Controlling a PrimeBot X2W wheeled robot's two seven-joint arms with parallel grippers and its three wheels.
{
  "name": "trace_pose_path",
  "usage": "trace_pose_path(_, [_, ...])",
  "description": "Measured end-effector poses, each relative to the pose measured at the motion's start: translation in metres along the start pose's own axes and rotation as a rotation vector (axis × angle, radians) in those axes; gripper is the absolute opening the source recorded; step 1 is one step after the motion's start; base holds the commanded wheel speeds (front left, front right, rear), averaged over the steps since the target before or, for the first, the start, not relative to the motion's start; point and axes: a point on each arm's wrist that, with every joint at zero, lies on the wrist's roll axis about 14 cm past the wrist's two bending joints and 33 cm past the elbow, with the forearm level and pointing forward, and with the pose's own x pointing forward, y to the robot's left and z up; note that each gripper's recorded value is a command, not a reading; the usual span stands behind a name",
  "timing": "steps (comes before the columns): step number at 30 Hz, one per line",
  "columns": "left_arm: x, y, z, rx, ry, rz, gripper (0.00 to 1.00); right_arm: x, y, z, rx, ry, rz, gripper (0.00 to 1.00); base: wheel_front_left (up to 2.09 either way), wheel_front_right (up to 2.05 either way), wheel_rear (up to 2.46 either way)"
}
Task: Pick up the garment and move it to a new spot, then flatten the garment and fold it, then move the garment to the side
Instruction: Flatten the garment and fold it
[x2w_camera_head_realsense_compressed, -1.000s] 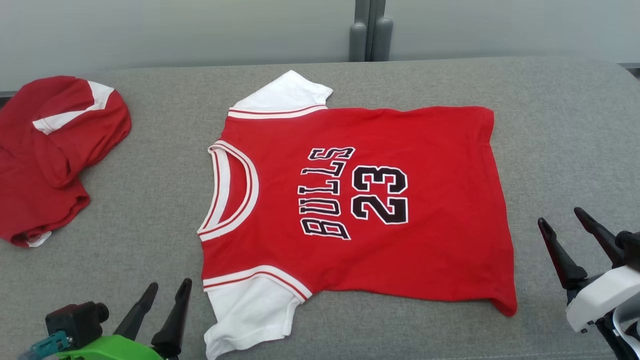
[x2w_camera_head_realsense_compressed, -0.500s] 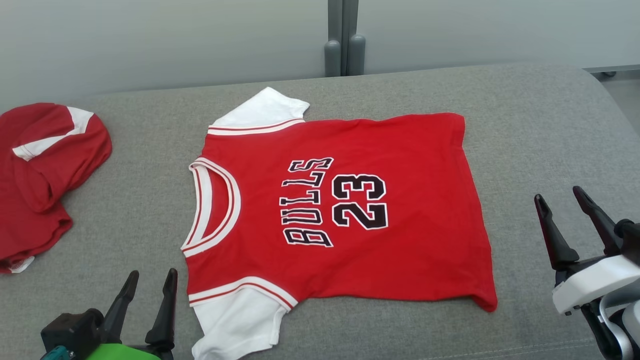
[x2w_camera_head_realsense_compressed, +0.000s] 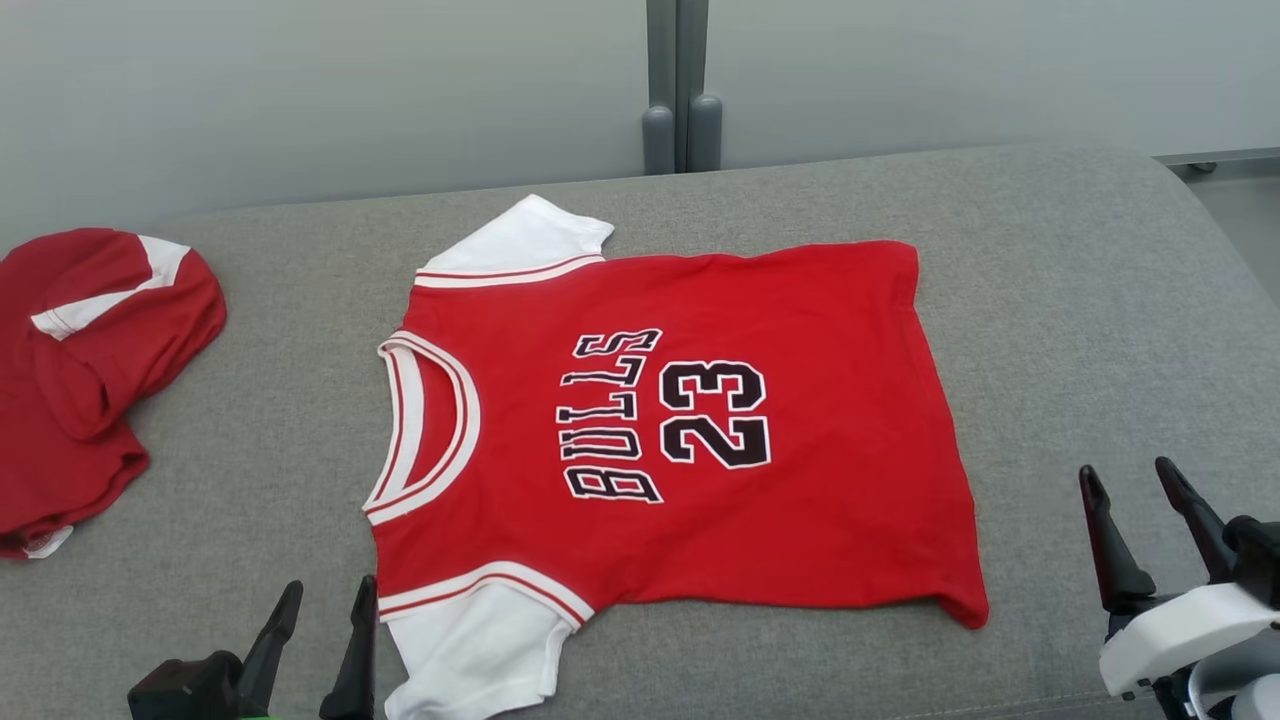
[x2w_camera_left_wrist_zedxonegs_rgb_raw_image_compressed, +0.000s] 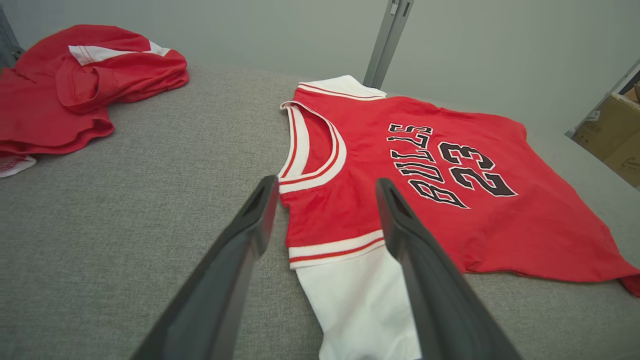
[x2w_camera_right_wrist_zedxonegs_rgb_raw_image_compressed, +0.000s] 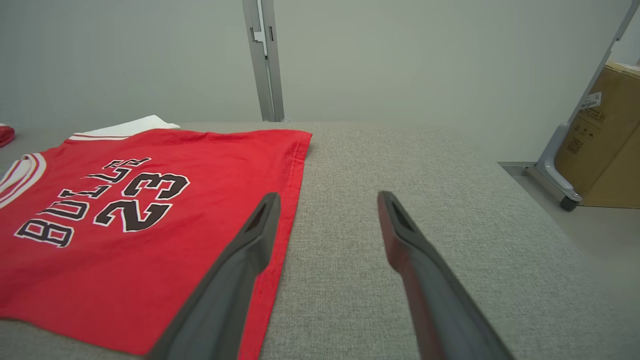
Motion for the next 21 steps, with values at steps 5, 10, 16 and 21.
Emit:
trace_pose_path(5, [-0.001,0.0,-0.002,-0.021,-0.009,0.016,1.0,0.001,0.008,-0.001,0.001,-0.003,0.012,1.0,0.0,0.0,0.0])
trace_pose_path(10, [-0.003,0.002,-0.009,0.002,0.009,0.025,1.0,-0.002,0.013,-0.009,0.003,0.019,0.014,1.0,0.0,0.0,0.0])
trace_pose_path(16, [-0.005,0.008,-0.014,0.008,0.018,0.045,1.0,0.0,0.018,-0.012,-0.006,0.024,0.027,1.0,0.0,0.0,0.0])
trace_pose_path(21, [-0.007,0.007,-0.02,-0.01,0.024,0.055,1.0,0.002,0.023,-0.012,-0.005,0.022,0.034,1.0,0.0,0.0,0.0])
